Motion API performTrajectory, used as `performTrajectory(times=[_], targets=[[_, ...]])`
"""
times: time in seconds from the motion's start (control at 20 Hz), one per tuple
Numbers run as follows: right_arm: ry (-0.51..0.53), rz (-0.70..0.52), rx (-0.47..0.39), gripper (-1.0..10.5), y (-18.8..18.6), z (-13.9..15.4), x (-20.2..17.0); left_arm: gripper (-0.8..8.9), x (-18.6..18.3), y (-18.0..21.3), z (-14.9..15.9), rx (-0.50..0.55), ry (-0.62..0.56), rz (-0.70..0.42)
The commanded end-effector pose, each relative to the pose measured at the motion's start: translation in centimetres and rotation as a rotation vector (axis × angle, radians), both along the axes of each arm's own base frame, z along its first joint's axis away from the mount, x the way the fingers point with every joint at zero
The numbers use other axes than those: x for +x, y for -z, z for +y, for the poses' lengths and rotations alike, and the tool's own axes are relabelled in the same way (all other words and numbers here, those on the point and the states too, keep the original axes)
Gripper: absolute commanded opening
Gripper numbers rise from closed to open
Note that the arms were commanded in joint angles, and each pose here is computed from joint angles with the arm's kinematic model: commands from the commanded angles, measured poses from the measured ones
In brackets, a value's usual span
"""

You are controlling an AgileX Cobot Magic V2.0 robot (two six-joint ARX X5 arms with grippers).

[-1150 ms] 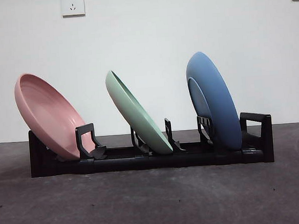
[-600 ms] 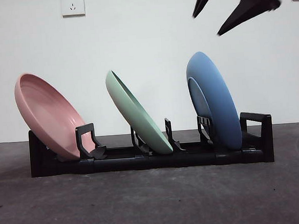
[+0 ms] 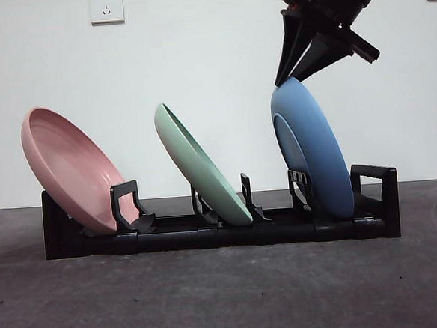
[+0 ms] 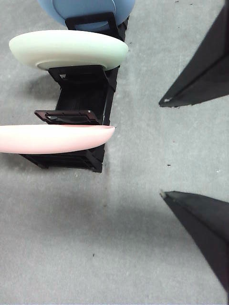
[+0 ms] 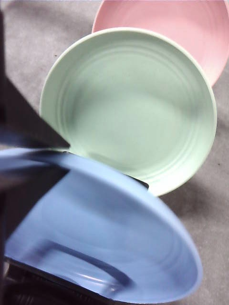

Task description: Place the plate

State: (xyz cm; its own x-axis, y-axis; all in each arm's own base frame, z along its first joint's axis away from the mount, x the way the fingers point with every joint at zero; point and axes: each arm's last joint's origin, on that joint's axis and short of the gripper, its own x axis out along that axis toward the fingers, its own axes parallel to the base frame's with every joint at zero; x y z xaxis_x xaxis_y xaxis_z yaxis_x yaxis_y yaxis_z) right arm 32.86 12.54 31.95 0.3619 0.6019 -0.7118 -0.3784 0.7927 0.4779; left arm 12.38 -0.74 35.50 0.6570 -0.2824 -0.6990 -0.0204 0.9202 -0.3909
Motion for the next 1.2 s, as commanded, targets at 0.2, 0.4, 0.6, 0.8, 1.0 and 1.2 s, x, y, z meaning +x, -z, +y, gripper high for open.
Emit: performTrajectory(times=[0.2,0.4,0.6,0.8,1.0,1.2], targets=[[-0.019,-0.027,0.013,0.1,-1.2,0.1,-0.4,2.81,0.1,-0.7,0.0,0.002,0.011,-0.030],[-0.097,-0.057,0.166,0.1,-4.7,-0.5,-3.1,2.81,0.2,-0.8,0.0,0.002,0.011,-0.045],[-0.177,-0.146,0.237,0.1,-8.2,-1.6,-7.1,2.81,0.2,-0.9,0.0,0.002,0.012,-0.052],[-0.235,-0.327,0.250,0.1,-11.4,-2.7,-11.5,2.81,0.2,-0.9,0.0,0.002,0.011,-0.051],[-0.250,-0.474,0.281,0.1,-10.8,-4.3,-16.1,2.81,0.2,-0.9,0.0,0.002,0.011,-0.051],[-0.263,-0.540,0.300,0.1,-6.2,-5.7,-20.4,2.81,0.2,-0.9,0.0,0.002,0.012,-0.052]])
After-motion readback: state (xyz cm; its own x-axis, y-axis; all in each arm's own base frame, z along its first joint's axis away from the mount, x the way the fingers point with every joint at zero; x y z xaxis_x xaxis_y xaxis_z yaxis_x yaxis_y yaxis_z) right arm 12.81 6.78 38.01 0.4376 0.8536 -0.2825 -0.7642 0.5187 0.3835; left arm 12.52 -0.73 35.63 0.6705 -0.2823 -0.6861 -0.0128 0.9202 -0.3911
